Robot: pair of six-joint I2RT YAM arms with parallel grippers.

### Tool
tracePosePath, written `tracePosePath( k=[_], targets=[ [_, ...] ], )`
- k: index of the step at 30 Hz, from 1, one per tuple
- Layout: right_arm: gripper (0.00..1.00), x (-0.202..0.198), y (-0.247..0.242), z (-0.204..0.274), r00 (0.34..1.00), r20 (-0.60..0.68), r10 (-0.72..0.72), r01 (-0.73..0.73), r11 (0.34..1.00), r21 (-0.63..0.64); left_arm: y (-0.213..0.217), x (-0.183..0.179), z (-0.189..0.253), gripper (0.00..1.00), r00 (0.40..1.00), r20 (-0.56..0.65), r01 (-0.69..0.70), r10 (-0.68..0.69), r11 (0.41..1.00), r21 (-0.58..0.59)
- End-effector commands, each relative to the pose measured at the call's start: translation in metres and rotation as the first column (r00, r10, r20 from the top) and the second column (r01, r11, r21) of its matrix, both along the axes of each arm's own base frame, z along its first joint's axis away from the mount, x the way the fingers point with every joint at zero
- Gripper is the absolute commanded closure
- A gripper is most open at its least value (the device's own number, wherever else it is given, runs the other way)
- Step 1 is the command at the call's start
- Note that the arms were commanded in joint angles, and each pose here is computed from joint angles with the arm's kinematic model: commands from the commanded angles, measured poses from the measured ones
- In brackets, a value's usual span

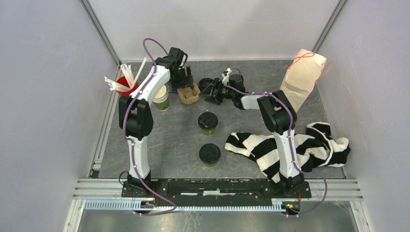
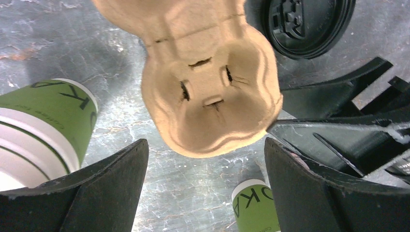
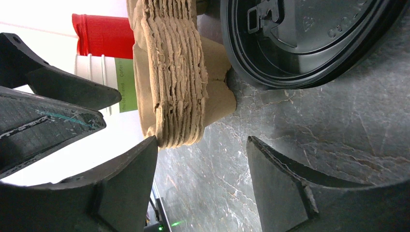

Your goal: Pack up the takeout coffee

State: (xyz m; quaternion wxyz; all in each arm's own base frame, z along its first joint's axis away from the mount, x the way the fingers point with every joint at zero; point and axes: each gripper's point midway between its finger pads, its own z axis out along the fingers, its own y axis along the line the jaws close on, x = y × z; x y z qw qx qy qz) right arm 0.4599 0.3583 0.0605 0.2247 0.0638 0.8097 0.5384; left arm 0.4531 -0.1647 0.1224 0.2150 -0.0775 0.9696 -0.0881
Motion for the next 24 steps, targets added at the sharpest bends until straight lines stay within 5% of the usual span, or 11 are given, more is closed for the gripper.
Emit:
tracePosePath(
  k=[1, 6, 11, 16, 24],
  targets=[
    [0.33, 0.008, 0.000, 0.038, 0.997, 0.078, -0.001, 0.000, 1.000, 0.006, -0.024, 0.004, 0.000, 0.21, 0.996, 0.015, 0.084, -0.083, 0.994, -0.071],
    [0.42, 0.005, 0.001, 0.037, 0.999, 0.047, -0.010, 0.008, 0.999, 0.048, -0.038, 0.004, -0.004, 0.34, 0.974, 0.068, 0.220, -0.217, 0.974, -0.044],
    [0.45, 0.007, 0.003, 0.041, 0.999, 0.032, -0.018, 0.016, 0.997, 0.076, -0.039, -0.003, -0.022, 0.22, 0.945, 0.032, 0.325, -0.324, 0.946, -0.003],
    [0.50, 0.009, 0.004, 0.047, 0.999, 0.005, -0.035, 0.034, 0.992, 0.122, -0.051, -0.015, -0.029, 0.23, 0.935, 0.007, 0.354, -0.354, 0.934, -0.034],
    [0.57, 0.018, 0.009, 0.051, 0.999, -0.016, -0.046, 0.048, 0.985, 0.164, -0.064, -0.025, -0.037, 0.46, 0.921, -0.008, 0.391, -0.391, 0.920, 0.031]
  ],
)
